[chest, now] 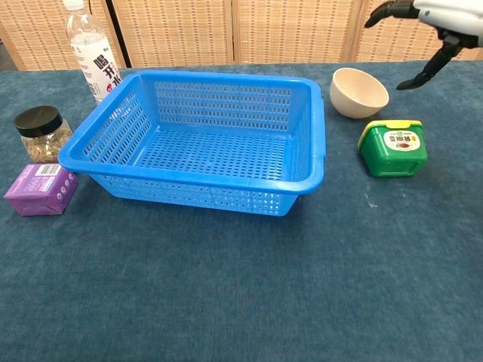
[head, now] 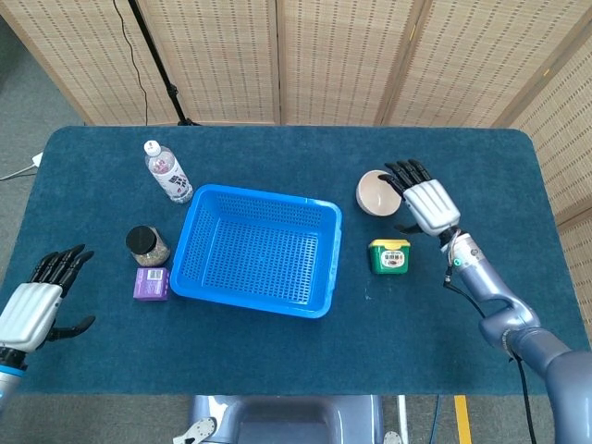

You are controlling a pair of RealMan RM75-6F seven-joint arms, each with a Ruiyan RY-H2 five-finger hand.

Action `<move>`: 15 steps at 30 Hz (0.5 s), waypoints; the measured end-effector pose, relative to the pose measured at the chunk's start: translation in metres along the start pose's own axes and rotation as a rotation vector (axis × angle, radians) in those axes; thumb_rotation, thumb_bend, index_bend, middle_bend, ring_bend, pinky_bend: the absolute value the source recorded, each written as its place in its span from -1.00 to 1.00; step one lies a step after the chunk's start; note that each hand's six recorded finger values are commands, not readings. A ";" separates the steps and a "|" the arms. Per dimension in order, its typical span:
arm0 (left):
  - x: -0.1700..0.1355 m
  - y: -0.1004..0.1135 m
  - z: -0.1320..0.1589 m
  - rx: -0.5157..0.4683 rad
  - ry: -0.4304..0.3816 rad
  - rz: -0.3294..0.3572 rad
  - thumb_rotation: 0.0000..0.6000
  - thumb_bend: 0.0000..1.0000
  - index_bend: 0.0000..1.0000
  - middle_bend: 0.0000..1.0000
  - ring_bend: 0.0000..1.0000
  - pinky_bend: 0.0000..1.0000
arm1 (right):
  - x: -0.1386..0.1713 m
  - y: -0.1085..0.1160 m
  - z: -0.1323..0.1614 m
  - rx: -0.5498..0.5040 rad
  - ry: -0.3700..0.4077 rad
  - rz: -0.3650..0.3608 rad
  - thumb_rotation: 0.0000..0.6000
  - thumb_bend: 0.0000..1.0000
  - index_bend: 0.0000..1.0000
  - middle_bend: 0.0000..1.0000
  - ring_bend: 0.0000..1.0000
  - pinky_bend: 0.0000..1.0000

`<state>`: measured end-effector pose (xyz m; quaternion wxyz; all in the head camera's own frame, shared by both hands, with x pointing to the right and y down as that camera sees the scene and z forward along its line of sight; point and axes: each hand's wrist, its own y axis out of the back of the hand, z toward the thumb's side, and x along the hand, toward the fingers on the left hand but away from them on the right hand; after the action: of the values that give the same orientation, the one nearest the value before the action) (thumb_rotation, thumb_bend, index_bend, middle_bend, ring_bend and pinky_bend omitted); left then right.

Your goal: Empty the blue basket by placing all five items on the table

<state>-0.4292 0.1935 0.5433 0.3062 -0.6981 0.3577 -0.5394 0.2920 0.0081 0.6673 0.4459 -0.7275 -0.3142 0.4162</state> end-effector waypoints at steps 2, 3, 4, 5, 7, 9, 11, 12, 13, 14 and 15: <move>-0.002 0.002 -0.001 0.001 0.003 0.014 1.00 -0.58 -1.00 -1.00 -1.00 -1.00 | 0.013 0.014 0.002 -0.012 0.021 -0.033 1.00 -1.00 -0.80 -0.99 -1.00 -1.00; -0.003 0.004 -0.002 0.003 0.007 0.026 1.00 -0.58 -1.00 -1.00 -1.00 -1.00 | 0.021 0.020 0.003 -0.017 0.026 -0.046 1.00 -1.00 -0.82 -1.00 -1.00 -1.00; -0.005 0.005 -0.003 0.004 0.010 0.036 1.00 -0.58 -1.00 -1.00 -1.00 -1.00 | 0.032 0.027 0.002 -0.021 0.030 -0.061 1.00 -1.00 -0.82 -1.00 -1.00 -1.00; -0.006 0.006 -0.003 0.005 0.015 0.046 1.00 -0.58 -1.00 -1.00 -1.00 -1.00 | 0.041 0.032 0.001 -0.024 0.030 -0.071 1.00 -1.00 -0.84 -1.00 -1.00 -1.00; -0.011 0.008 -0.005 0.005 0.025 0.071 1.00 -0.58 -1.00 -1.00 -1.00 -1.00 | 0.067 0.043 -0.002 -0.026 0.021 -0.092 1.00 -1.00 -0.86 -1.00 -1.00 -1.00; -0.017 0.009 -0.007 0.003 0.035 0.093 1.00 -0.58 -1.00 -1.00 -1.00 -1.00 | 0.093 0.051 -0.009 -0.012 0.002 -0.108 1.00 -1.00 -0.88 -1.00 -1.00 -1.00; -0.022 0.009 -0.009 0.000 0.045 0.109 1.00 -0.58 -1.00 -1.00 -1.00 -1.00 | 0.122 0.056 -0.015 0.014 -0.028 -0.123 1.00 -1.00 -0.88 -1.00 -1.00 -1.00; -0.025 0.009 -0.011 -0.002 0.052 0.117 1.00 -0.58 -1.00 -1.00 -1.00 -1.00 | 0.133 0.057 -0.017 0.027 -0.040 -0.128 1.00 -1.00 -0.88 -1.00 -1.00 -1.00; -0.028 0.008 -0.012 -0.004 0.056 0.122 1.00 -0.58 -1.00 -1.00 -1.00 -1.00 | 0.147 0.057 -0.019 0.047 -0.058 -0.135 1.00 -1.00 -0.88 -1.00 -1.00 -1.00; -0.030 0.008 -0.013 -0.004 0.059 0.128 1.00 -0.58 -1.00 -1.00 -1.00 -1.00 | 0.157 0.057 -0.021 0.063 -0.072 -0.141 1.00 -1.00 -0.89 -1.00 -1.00 -1.00; -0.033 0.008 -0.014 -0.002 0.059 0.136 1.00 -0.58 -1.00 -1.00 -1.00 -1.00 | 0.166 0.057 -0.022 0.079 -0.086 -0.146 1.00 -1.00 -0.89 -1.00 -1.00 -1.00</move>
<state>-0.4491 0.2155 0.5224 0.3307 -0.6564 0.4136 -0.5373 0.3926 0.1141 0.5666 0.4895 -0.6659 -0.3685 0.4255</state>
